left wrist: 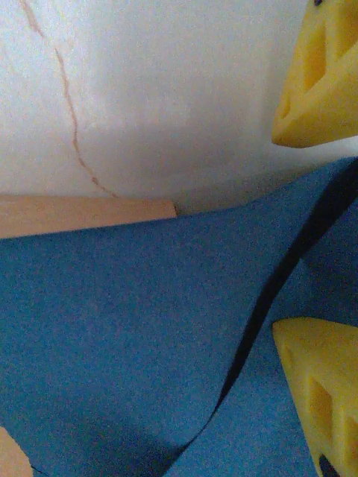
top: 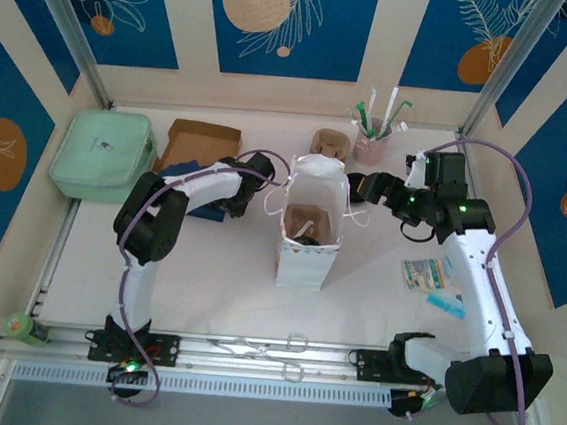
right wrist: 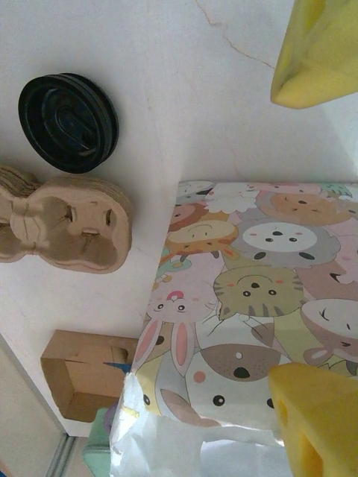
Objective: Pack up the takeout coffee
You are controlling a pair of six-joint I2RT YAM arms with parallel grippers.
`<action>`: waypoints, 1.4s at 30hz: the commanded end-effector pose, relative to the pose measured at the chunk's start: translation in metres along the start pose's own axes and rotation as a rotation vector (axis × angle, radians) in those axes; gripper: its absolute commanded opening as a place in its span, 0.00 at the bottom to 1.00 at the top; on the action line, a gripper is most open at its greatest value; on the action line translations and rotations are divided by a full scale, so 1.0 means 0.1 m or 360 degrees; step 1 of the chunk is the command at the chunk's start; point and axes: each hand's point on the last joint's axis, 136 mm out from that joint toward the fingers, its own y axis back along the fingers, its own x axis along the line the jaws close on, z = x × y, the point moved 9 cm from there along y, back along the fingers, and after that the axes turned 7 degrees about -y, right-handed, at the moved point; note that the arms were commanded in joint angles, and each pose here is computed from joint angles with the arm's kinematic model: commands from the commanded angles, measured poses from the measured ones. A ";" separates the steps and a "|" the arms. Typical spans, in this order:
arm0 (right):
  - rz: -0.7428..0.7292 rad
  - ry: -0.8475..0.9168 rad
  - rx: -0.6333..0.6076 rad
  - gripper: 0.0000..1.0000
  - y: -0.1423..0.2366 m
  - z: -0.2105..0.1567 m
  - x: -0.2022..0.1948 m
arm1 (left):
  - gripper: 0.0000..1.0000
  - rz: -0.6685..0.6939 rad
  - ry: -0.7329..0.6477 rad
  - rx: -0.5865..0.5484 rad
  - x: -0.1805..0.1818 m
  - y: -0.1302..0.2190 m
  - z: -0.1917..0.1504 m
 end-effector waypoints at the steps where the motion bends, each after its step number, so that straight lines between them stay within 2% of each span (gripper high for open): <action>1: 0.0051 0.0018 0.0001 0.89 0.03 -0.03 0.01 | 0.59 0.0039 -0.0050 -0.0042 -0.03 -0.01 0.01; 13: 0.0071 0.0011 0.0006 0.88 0.05 -0.02 0.03 | 0.19 0.0035 -0.0072 -0.0054 -0.03 -0.01 -0.03; 21: 0.0084 0.0011 -0.0003 0.88 0.09 -0.02 0.07 | 0.03 0.0014 -0.0043 -0.0109 0.12 0.22 -0.05; 30: 0.0093 0.0020 -0.0014 0.87 0.14 -0.01 0.12 | 0.00 -0.0129 -0.0076 -0.0156 0.22 0.59 -0.18; 36: 0.0102 0.0043 -0.0040 0.87 0.21 -0.03 0.17 | 0.00 -0.0288 -0.0094 -0.0169 0.20 0.82 -0.32; 42: 0.0106 0.0039 -0.0046 0.86 0.23 -0.04 0.17 | 0.00 -0.0489 -0.0015 -0.0226 0.25 1.03 -0.50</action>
